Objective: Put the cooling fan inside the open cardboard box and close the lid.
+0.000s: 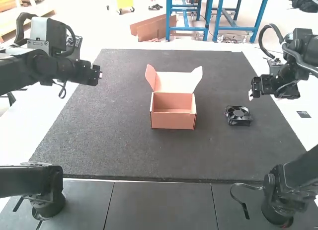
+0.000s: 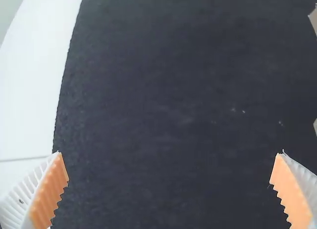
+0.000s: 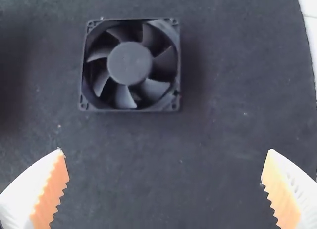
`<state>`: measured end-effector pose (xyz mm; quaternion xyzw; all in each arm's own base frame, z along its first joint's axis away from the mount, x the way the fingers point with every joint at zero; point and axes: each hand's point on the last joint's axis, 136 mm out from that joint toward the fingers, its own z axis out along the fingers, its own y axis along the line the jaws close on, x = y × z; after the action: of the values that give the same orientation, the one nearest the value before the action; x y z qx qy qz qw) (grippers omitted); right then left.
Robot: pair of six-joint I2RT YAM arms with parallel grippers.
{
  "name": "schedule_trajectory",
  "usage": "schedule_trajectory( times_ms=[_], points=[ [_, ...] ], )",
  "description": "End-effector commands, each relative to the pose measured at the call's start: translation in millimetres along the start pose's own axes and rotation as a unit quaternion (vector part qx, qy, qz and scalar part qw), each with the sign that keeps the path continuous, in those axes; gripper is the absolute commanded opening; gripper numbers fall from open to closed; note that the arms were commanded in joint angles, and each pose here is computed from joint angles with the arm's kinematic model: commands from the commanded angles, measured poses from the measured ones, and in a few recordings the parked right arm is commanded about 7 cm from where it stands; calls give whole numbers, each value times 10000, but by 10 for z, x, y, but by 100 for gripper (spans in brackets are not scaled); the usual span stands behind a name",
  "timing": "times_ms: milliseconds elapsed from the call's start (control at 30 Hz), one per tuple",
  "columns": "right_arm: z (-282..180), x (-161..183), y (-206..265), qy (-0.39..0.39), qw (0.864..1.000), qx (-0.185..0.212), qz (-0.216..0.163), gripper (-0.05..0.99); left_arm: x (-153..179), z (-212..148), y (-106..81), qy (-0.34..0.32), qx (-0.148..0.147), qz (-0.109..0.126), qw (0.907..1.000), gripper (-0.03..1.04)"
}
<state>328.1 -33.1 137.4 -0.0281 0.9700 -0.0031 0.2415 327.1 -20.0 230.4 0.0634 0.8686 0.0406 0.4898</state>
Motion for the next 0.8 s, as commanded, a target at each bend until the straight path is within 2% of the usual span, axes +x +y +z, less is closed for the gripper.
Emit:
schedule_trajectory(
  times_ms=[0,167,300,367,633,767],
  points=[
    [68,-151,-49,16,9999,-101,-121,90,-209,-79,41,-265,-86,-3,9996,97],
    [306,-152,-237,323,9993,-97,137,90,-188,-69,48,-233,-94,-107,9996,97],
    [524,-135,-339,578,9968,-94,545,90,-188,-57,52,-202,-98,-122,9997,97],
    [624,-127,-358,696,9957,-119,596,90,-186,-51,46,-188,-90,-124,9997,97],
    [920,-198,-366,836,9952,-150,483,90,-185,-50,48,-165,-86,-202,9996,97],
    [1084,-224,-463,828,9957,119,403,90,-188,-50,49,-173,-87,-203,9996,97]
  ],
)
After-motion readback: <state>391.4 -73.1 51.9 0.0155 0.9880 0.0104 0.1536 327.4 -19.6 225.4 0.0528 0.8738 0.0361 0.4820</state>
